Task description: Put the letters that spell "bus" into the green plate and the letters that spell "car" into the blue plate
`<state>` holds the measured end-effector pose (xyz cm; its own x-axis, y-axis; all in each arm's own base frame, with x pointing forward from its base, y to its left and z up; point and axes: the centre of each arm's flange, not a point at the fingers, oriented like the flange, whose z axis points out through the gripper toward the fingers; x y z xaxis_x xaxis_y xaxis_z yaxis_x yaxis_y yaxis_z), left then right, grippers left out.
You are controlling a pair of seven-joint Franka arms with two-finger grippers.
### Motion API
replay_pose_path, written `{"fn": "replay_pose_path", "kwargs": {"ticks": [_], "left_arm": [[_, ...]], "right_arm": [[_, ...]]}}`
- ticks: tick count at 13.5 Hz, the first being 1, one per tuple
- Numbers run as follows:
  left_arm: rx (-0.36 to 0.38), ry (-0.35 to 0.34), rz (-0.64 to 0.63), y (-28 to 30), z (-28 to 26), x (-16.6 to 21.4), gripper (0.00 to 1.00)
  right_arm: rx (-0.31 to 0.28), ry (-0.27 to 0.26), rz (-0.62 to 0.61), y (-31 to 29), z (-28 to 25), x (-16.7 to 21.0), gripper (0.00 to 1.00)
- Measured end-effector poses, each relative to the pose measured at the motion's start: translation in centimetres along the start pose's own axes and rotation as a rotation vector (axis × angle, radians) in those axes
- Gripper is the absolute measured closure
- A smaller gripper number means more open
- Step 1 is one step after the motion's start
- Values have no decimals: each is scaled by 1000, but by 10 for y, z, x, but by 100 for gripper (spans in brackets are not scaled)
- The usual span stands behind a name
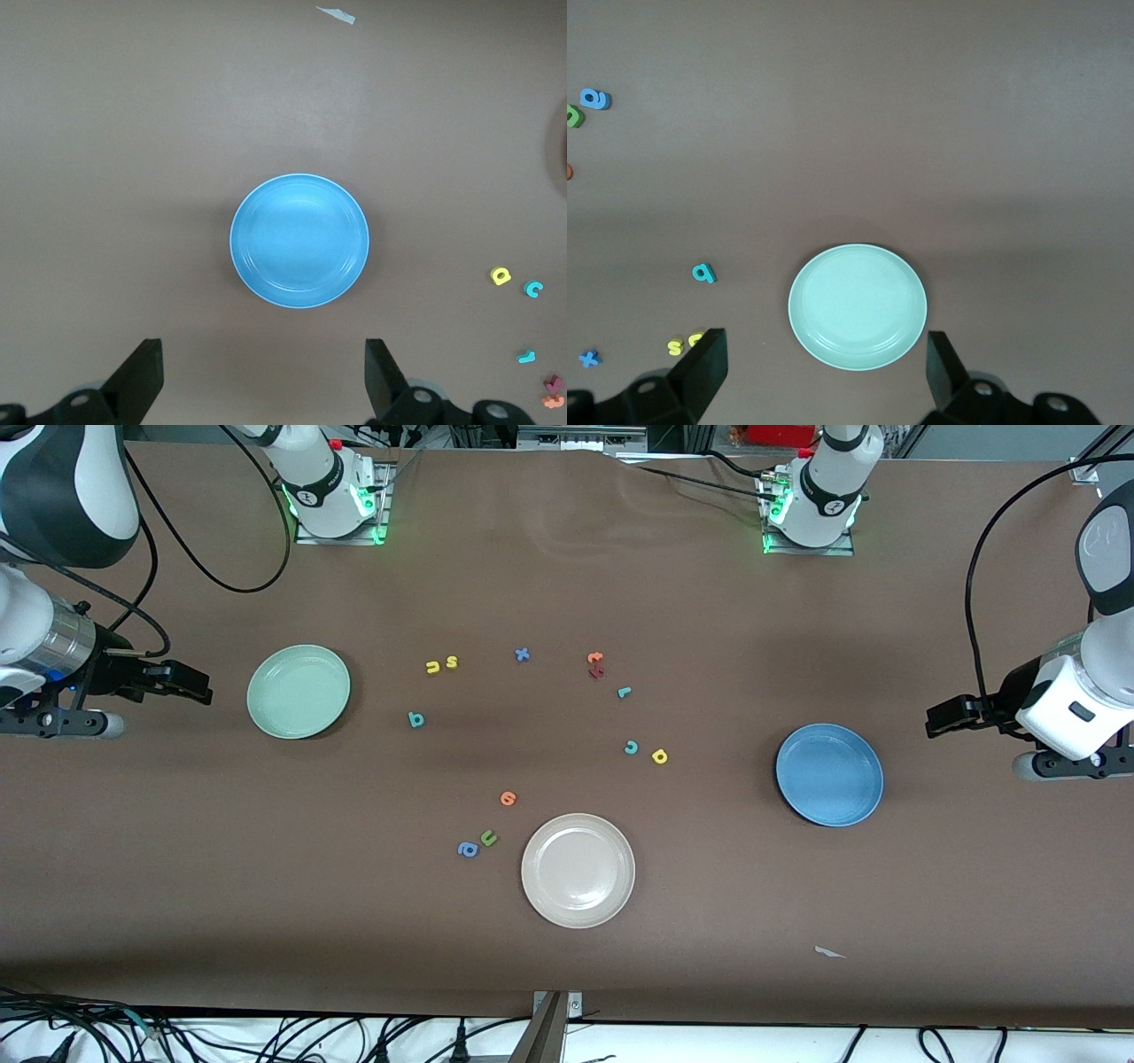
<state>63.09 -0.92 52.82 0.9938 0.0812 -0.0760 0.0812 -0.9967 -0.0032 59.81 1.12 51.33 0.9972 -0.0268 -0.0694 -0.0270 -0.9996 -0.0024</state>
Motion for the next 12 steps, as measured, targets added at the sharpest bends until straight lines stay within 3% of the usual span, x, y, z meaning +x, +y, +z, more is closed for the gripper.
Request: {"fn": "replay_pose_path", "kwargs": {"ticks": [12], "left_arm": [[0, 1, 5, 1, 0, 0, 0]], "right_arm": [[-1, -15, 34, 0, 1, -2, 0]]}}
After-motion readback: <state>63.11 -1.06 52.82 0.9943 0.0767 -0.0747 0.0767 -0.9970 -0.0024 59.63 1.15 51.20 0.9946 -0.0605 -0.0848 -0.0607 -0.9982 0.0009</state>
